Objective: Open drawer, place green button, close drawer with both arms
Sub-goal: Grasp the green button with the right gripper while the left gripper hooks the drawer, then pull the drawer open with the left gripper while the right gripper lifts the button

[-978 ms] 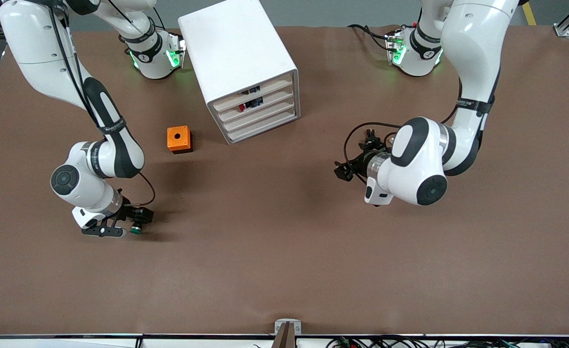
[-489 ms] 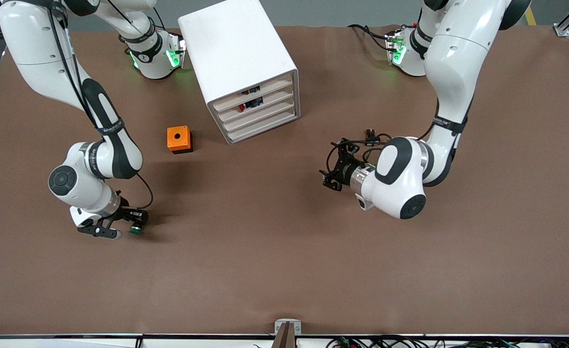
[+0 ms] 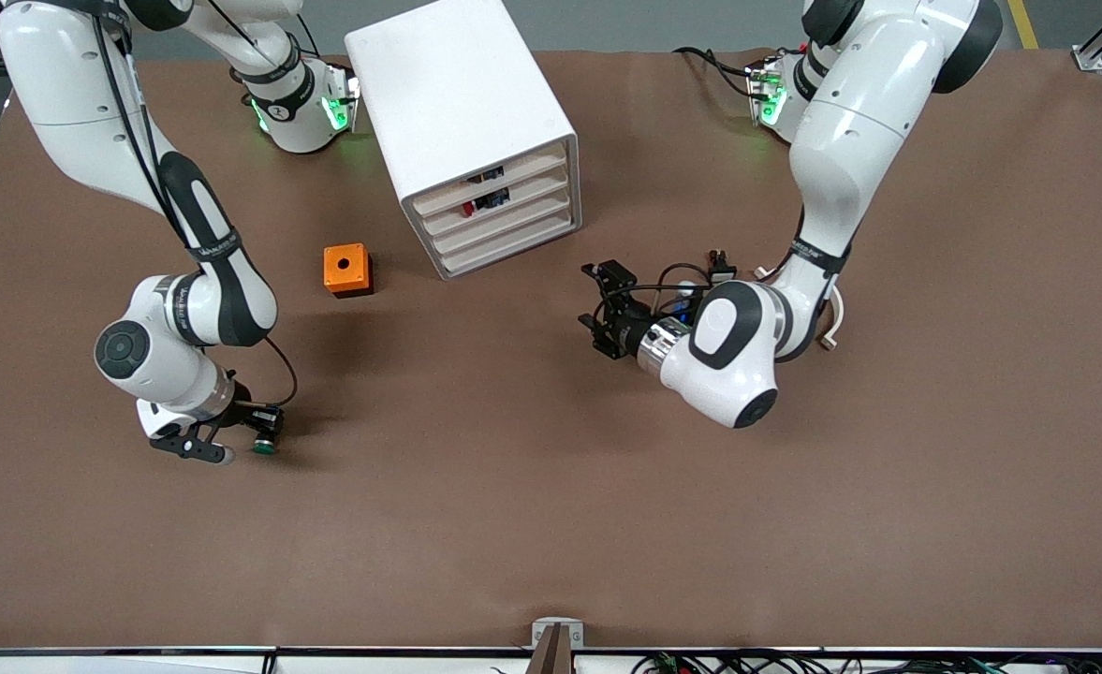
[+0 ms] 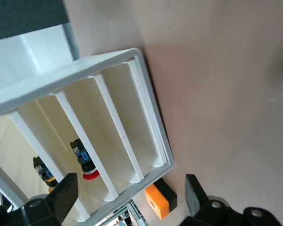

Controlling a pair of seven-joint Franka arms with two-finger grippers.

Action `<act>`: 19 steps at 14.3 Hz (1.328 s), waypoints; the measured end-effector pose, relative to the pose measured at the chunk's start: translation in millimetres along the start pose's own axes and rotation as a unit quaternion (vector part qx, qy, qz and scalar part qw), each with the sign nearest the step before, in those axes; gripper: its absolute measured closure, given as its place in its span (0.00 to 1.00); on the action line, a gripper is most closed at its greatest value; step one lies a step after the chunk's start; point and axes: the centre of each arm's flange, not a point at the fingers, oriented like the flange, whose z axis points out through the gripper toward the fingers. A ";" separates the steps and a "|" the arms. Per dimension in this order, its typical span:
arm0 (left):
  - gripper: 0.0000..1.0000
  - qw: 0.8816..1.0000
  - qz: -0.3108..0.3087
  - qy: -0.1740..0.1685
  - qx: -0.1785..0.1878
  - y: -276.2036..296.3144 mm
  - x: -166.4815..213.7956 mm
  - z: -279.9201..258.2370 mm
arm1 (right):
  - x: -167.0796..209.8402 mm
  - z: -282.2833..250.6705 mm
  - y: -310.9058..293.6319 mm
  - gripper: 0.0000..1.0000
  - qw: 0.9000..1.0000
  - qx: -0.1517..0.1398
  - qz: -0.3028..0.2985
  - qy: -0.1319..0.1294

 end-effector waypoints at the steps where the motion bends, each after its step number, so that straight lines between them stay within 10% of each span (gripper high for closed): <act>1: 0.00 1.000 -0.017 0.003 0.010 4.8 1.3 11.1 | 0.8 -1.1 -0.8 0.60 1.000 0.001 -0.001 0.001; 5: 0.00 0.998 -0.051 0.020 0.036 17.5 5.0 52.6 | 10.7 -28.9 -9.3 0.60 1.000 -0.001 -0.005 -0.018; 10: 0.32 0.995 -0.053 0.043 0.066 9.8 -2.6 101.9 | 24.0 -108.2 -19.6 0.60 0.997 -0.008 0.008 -0.071; 19: 0.35 0.981 -0.064 0.125 0.132 -5.6 9.2 200.5 | 4.2 -198.1 -47.5 0.60 0.992 -0.012 0.074 -0.099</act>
